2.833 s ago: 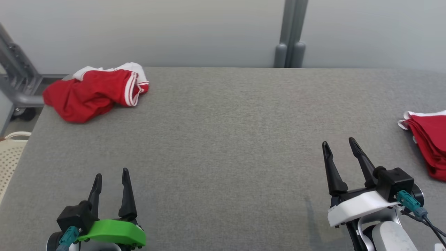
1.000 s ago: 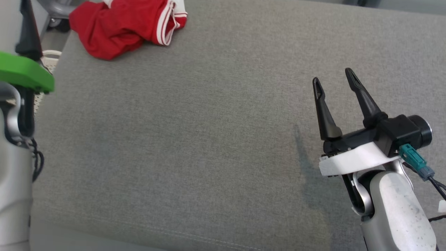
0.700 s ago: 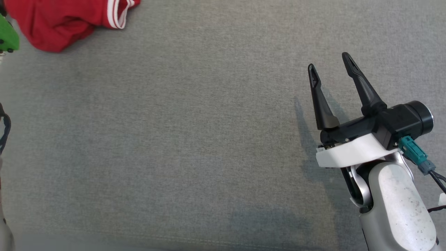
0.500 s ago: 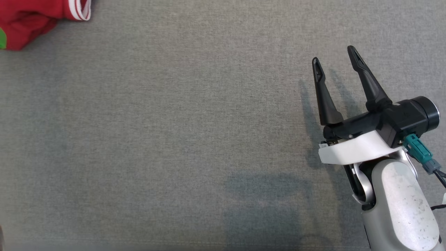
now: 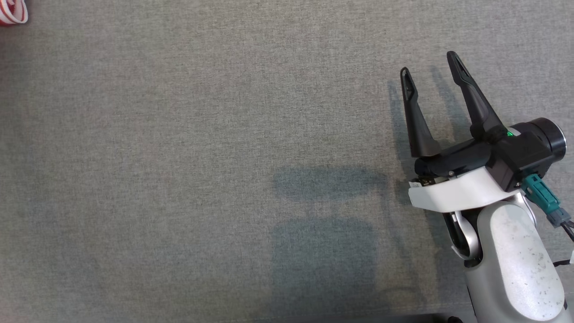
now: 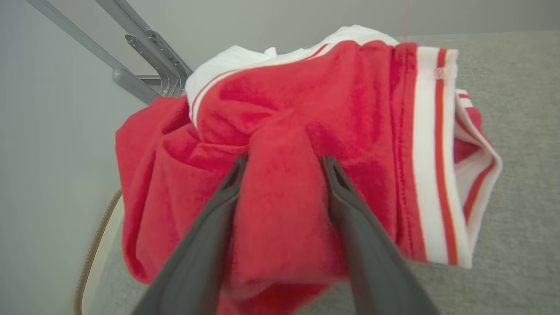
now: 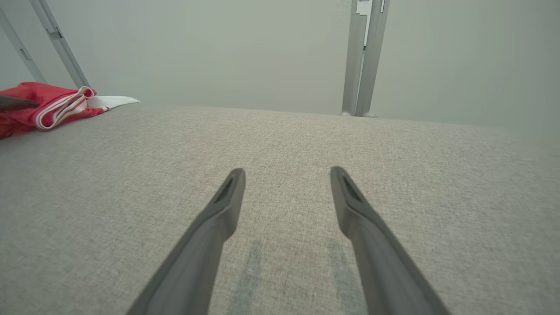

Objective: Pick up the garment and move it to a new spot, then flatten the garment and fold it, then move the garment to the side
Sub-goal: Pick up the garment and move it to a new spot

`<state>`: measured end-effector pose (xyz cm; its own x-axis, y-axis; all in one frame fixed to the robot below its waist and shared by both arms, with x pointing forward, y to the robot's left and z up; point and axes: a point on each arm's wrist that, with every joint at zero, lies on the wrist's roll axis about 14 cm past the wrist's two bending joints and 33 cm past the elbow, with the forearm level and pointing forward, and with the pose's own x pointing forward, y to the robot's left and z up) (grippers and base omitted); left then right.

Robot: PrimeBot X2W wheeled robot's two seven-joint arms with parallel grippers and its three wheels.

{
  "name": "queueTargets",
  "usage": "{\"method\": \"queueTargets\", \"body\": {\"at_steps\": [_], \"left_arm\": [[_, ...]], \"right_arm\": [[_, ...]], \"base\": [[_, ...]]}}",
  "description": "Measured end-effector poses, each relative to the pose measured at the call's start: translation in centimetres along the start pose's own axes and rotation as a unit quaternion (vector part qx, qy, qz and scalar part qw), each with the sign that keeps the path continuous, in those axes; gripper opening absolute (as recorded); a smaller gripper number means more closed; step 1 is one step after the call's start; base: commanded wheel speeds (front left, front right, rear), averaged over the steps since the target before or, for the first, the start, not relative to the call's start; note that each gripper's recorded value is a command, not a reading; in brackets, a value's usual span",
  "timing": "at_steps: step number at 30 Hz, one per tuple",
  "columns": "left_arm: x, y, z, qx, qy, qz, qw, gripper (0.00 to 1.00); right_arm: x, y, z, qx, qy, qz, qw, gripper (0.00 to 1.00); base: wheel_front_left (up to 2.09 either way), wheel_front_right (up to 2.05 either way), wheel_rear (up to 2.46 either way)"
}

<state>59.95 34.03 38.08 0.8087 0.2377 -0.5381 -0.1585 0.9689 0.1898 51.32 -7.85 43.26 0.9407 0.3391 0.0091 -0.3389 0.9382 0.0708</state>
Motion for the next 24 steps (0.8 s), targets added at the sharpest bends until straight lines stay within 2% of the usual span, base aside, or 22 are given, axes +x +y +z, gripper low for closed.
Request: {"method": "queueTargets", "body": {"at_steps": [1, 4, 12, 17, 24], "left_arm": [[0.1, -0.1, 0.0, 0.001, 0.000, 0.000, 1.000, 0.00], [-0.1, -0.3, 1.1, 0.006, -0.020, -0.003, 1.000, 0.00], [-2.5, 0.3, 7.4, 0.020, -0.125, -0.006, 0.992, 0.00], [-4.9, 0.2, 11.4, 0.022, -0.182, -0.015, 0.983, 0.00], [-9.7, 0.1, 17.0, 0.020, -0.269, -0.036, 0.962, 0.00]], "right_arm": [[-0.1, -0.2, 0.1, -0.001, -0.002, -0.002, 1.000, 1.00], [-0.2, -0.3, 0.7, -0.002, -0.010, -0.005, 1.000, 1.00], [-0.8, 0.1, 3.0, 0.004, -0.035, -0.003, 0.999, 1.00], [-1.8, -0.2, 4.6, 0.003, -0.049, -0.012, 0.999, 1.00], [-3.9, -0.5, 6.9, -0.004, -0.063, -0.026, 0.998, 1.00]], "base": [[0.00, 0.00, 0.00], [0.00, 0.00, 0.00], [0.00, 0.00, 0.00], [0.00, 0.00, 0.00], [0.00, 0.00, 0.00]]}}
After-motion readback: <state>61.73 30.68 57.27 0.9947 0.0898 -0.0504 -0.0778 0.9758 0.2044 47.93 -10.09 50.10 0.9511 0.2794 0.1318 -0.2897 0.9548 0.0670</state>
